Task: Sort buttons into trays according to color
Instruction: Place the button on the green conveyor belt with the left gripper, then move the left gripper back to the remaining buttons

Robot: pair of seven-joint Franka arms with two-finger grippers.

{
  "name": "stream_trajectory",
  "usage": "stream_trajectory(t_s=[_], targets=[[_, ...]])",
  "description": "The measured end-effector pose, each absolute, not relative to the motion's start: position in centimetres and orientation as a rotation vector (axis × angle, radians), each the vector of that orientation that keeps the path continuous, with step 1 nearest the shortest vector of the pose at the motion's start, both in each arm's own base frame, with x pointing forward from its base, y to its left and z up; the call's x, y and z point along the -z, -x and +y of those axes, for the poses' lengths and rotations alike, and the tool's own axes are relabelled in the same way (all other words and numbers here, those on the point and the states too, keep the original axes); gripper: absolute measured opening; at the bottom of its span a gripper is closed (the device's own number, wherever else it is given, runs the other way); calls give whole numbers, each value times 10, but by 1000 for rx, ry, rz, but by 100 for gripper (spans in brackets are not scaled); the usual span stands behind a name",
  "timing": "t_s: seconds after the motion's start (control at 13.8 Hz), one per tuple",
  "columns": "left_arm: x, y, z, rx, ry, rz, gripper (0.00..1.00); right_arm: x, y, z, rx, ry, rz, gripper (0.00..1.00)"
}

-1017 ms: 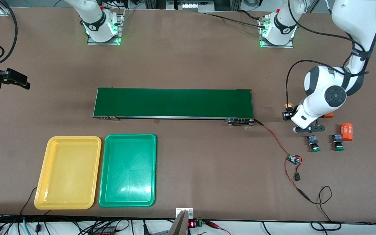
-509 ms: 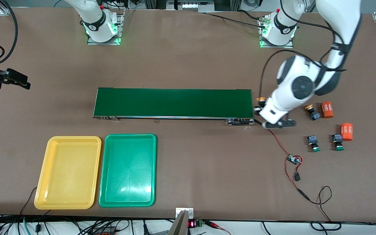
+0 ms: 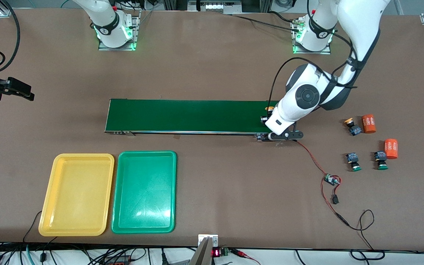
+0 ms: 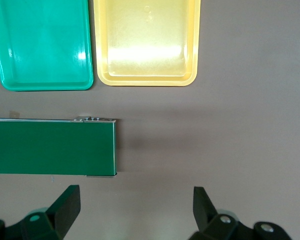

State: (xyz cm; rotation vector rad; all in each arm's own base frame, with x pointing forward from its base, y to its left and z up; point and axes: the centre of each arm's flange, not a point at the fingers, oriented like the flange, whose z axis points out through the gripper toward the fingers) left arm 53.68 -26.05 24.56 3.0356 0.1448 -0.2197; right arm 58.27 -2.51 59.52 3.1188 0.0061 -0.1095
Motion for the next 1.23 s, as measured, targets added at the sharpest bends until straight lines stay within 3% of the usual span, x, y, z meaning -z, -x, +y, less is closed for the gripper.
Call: stream_trajectory(t_s=[0.07,0.15,0.51,0.8,1.23], targets=[[-241,-537,-260,221,-3031,148,44,-595,-583,-25,109,-3119,6,100],[-243,-539,-260,215,-3029,151,52,-595,-583,-25,109,-3119,6,100],[-322,-556,-248,271,-3095,163,100,-595,-583,-25,109,-3119,6,100],[-391,-587,-186,247,-3171,277,100,-595,-583,-25,109,-3119,6,100],[-341,-620,-32,308,-3248,538,100,-595,-583,-25,109,-3119,6,100]])
